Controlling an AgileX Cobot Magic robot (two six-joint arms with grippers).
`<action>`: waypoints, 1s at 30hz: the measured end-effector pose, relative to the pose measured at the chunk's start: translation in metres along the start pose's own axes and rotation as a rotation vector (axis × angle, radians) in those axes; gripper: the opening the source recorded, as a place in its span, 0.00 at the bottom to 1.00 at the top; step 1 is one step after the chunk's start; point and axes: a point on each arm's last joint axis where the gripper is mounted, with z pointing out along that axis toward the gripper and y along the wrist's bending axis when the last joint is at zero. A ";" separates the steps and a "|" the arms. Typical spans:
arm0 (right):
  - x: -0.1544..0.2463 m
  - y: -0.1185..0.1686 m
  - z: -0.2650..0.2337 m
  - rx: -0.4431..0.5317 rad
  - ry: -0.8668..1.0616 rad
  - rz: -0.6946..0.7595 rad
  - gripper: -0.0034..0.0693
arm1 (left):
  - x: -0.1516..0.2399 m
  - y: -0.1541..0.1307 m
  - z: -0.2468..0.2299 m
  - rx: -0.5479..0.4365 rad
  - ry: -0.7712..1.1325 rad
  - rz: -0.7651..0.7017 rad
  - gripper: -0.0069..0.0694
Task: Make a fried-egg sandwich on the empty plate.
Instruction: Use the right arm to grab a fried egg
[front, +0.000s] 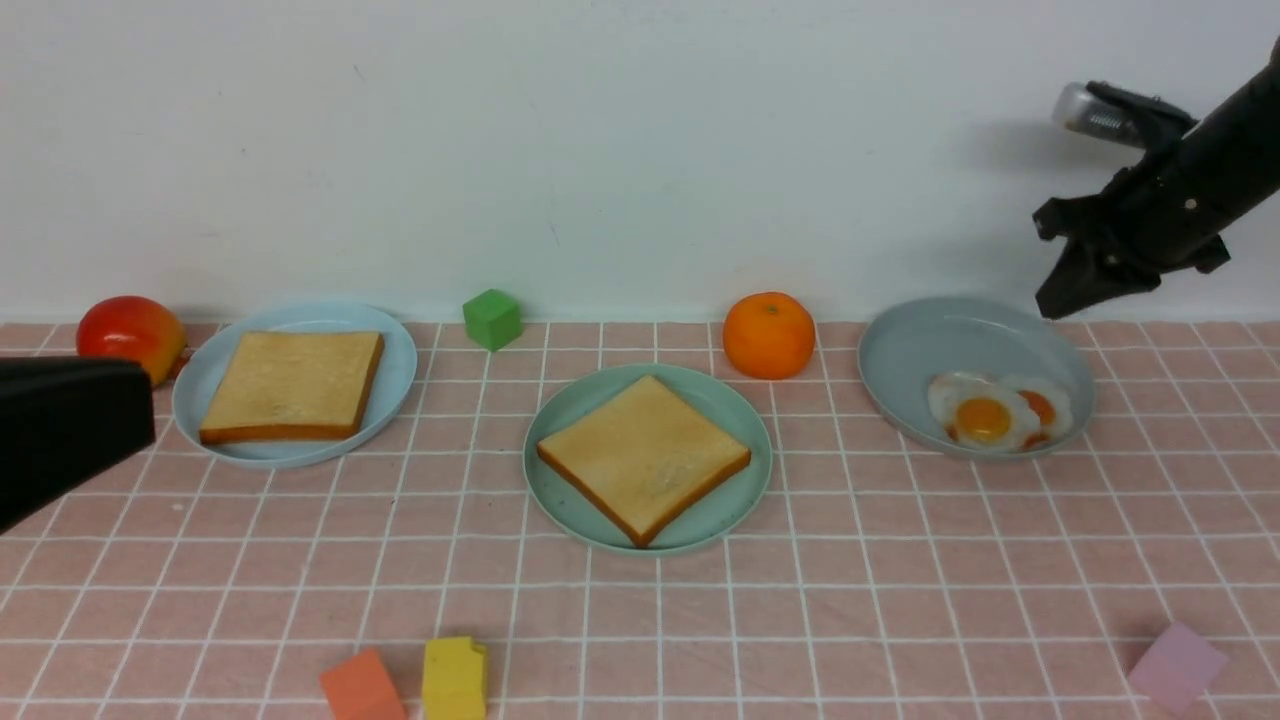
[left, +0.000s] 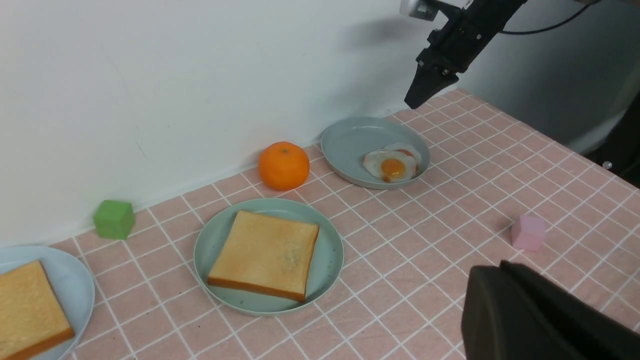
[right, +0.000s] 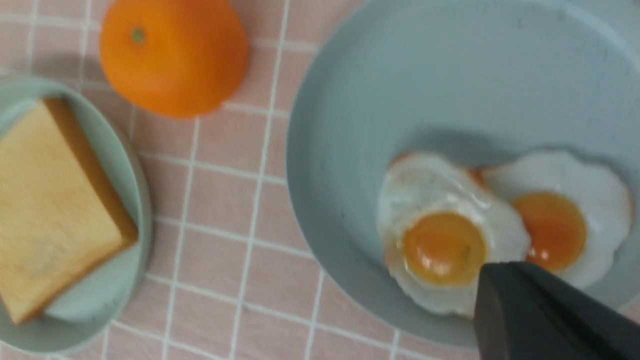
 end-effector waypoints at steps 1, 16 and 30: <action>0.002 0.003 0.005 0.016 0.022 -0.011 0.05 | 0.000 0.000 0.000 0.000 0.001 0.000 0.07; 0.009 0.017 0.023 0.218 0.111 0.202 0.42 | 0.002 0.000 0.000 -0.004 0.021 0.005 0.07; 0.019 0.003 0.069 0.197 0.196 0.350 0.59 | 0.004 0.004 0.000 -0.041 0.042 0.053 0.07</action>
